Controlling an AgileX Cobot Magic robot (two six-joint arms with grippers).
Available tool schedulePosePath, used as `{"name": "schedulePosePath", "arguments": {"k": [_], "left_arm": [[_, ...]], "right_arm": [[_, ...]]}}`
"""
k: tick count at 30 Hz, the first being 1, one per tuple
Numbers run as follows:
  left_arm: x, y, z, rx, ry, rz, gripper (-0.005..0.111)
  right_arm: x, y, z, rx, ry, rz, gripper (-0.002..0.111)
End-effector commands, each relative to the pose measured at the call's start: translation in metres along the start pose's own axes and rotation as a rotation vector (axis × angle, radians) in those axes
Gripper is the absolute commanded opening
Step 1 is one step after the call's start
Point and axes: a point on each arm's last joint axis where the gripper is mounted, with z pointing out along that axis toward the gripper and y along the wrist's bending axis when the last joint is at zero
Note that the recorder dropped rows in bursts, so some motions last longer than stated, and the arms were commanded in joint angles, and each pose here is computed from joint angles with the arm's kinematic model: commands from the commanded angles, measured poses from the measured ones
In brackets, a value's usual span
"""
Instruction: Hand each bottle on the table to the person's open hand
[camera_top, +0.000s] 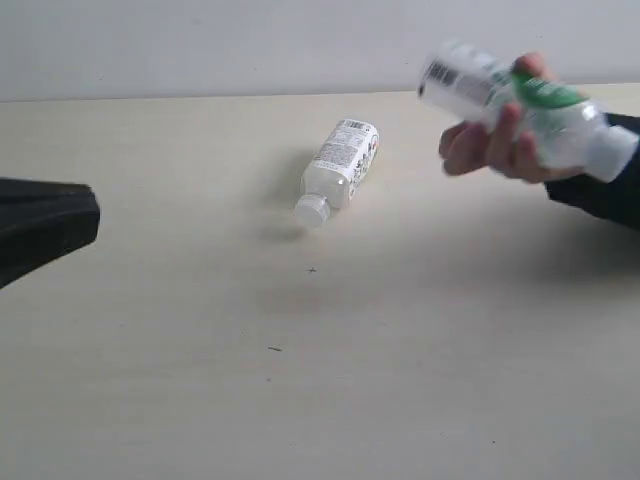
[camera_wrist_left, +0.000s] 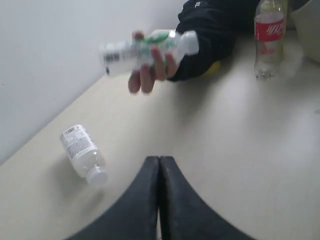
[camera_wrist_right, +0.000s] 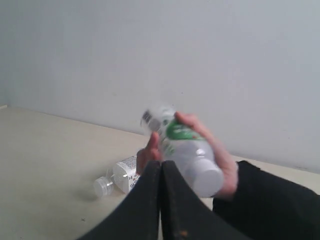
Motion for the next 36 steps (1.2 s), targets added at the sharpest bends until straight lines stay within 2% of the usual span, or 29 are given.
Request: {"name": "schedulePosePath", "arguments": {"k": [1,3,5,7,9,12,16,36], "left_arm": [[0.025,0.000,-0.005,-0.002,0.036,0.014,0.000],[0.035,-0.004,-0.004,0.020,0.033,-0.013,0.000],[0.044,-0.007,-0.002,0.036,0.015,0.014,0.000],[0.045,-0.009,-0.001,0.044,-0.022,0.015,0.000],[0.046,-0.009,0.000,0.035,-0.030,-0.030,0.000],[0.051,-0.008,0.001,0.014,-0.020,-0.013,0.000],[0.051,-0.004,0.002,-0.026,-0.017,0.005,0.000],[0.051,-0.004,0.002,-0.026,-0.017,0.015,0.000]], "right_arm": [[0.000,0.000,0.000,-0.004,-0.012,0.001,0.000],[0.000,0.000,0.000,-0.004,-0.012,0.001,0.000],[0.000,0.000,0.000,-0.004,-0.012,0.001,0.000],[0.000,0.000,0.000,-0.004,-0.012,0.001,0.000],[0.000,0.000,0.000,-0.004,-0.012,0.001,0.000],[0.000,0.000,0.000,-0.005,-0.012,0.003,0.000],[0.000,0.001,0.000,-0.008,-0.012,0.010,0.000],[0.000,0.001,0.000,-0.008,-0.012,0.010,0.000]]}}
